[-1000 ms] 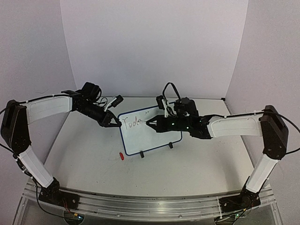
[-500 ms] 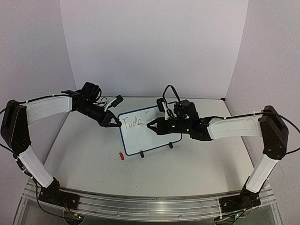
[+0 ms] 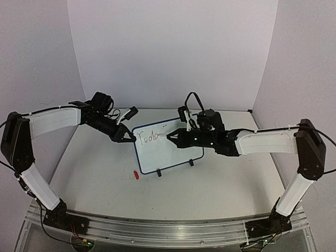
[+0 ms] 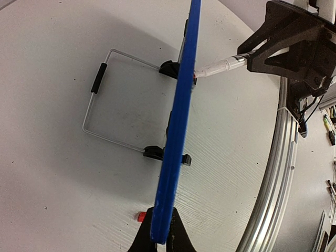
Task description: Write a sentence on the whiteboard
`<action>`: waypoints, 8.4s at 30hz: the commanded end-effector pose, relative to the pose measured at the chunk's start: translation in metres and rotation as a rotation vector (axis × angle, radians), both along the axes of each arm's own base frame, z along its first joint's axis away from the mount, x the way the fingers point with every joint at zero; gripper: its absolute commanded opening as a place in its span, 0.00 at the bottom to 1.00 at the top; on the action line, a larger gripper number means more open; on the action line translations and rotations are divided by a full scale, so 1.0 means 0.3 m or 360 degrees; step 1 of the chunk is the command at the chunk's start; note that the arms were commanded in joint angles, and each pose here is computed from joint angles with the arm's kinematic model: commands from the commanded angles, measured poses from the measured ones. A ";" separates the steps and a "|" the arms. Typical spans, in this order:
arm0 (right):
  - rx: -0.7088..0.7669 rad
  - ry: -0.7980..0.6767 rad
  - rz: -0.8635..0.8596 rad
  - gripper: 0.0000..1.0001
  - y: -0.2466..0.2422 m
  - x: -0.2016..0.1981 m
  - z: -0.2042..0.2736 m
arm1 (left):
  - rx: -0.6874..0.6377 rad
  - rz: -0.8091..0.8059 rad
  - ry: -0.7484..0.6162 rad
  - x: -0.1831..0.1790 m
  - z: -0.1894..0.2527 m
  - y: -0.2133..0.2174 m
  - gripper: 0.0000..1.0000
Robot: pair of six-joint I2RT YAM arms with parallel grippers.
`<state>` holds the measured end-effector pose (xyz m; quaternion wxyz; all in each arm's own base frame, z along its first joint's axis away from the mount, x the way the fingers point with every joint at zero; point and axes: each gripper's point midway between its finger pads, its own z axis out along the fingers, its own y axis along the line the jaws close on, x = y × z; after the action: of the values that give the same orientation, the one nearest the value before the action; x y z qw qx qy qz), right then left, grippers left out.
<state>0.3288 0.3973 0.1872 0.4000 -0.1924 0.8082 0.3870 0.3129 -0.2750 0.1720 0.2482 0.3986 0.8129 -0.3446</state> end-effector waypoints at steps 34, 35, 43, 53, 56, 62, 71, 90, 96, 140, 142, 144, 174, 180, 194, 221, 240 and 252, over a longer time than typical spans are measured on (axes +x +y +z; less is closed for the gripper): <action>0.0141 -0.0100 0.0027 0.00 -0.024 -0.027 0.141 | 0.0113 0.0047 -0.0066 0.046 -0.025 0.024 0.00; 0.0138 -0.0097 0.0029 0.00 -0.021 -0.026 0.136 | 0.0114 0.0047 -0.0065 0.046 -0.025 0.024 0.00; 0.0111 -0.0084 -0.0014 0.00 -0.008 0.006 0.105 | 0.0112 0.0045 -0.0064 0.045 -0.025 0.024 0.00; 0.0091 -0.0087 -0.0066 0.00 0.001 0.042 0.088 | 0.0113 0.0046 -0.0062 0.044 -0.025 0.024 0.00; 0.0079 -0.0075 -0.0090 0.00 -0.005 0.048 0.074 | 0.0112 0.0045 -0.0065 0.045 -0.024 0.024 0.00; 0.0040 -0.0035 -0.0135 0.00 -0.032 0.042 0.028 | 0.0113 0.0044 -0.0062 0.044 -0.026 0.024 0.00; 0.0006 0.0014 -0.0156 0.00 -0.064 0.019 -0.023 | 0.0115 0.0046 -0.0063 0.045 -0.027 0.025 0.00; 0.0134 -0.0050 -0.0029 0.00 -0.095 -0.058 0.114 | 0.0113 0.0048 -0.0068 0.045 -0.023 0.025 0.00; 0.0170 -0.0030 0.0002 0.00 -0.109 -0.037 0.113 | 0.0113 0.0050 -0.0067 0.044 -0.022 0.026 0.00; 0.0151 0.0137 0.0029 0.00 -0.056 0.024 -0.057 | 0.0120 0.0048 -0.0059 0.047 -0.030 0.024 0.00; 0.0142 0.0152 0.0037 0.00 -0.053 0.013 -0.074 | 0.0121 0.0048 -0.0060 0.048 -0.031 0.025 0.00; 0.0134 0.0173 0.0047 0.00 -0.047 0.000 -0.093 | 0.0121 0.0047 -0.0059 0.047 -0.032 0.024 0.00; 0.0171 -0.0090 -0.0125 0.00 -0.085 0.021 0.139 | 0.0124 0.0047 -0.0054 0.046 -0.035 0.024 0.00; 0.0160 -0.0098 -0.0146 0.00 -0.078 0.041 0.135 | 0.0122 0.0043 -0.0050 0.044 -0.037 0.022 0.00; 0.0131 -0.0083 -0.0212 0.00 -0.085 0.080 0.102 | 0.0124 0.0037 -0.0060 0.041 -0.032 0.017 0.00; 0.0116 -0.0016 -0.0176 0.00 -0.106 0.036 0.070 | 0.0120 0.0033 -0.0063 0.039 -0.029 0.015 0.00; 0.0251 -0.0084 -0.0021 0.00 -0.168 -0.069 0.183 | 0.0120 0.0035 -0.0078 0.037 -0.021 0.017 0.00; 0.0331 -0.0034 0.0065 0.00 -0.199 -0.032 0.147 | 0.0129 0.0027 -0.0072 0.031 -0.027 0.012 0.00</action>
<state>0.3172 0.3310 0.2232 0.4144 -0.1620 0.7757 0.4476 0.3116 -0.2774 0.1717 0.2461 0.4027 0.8115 -0.3446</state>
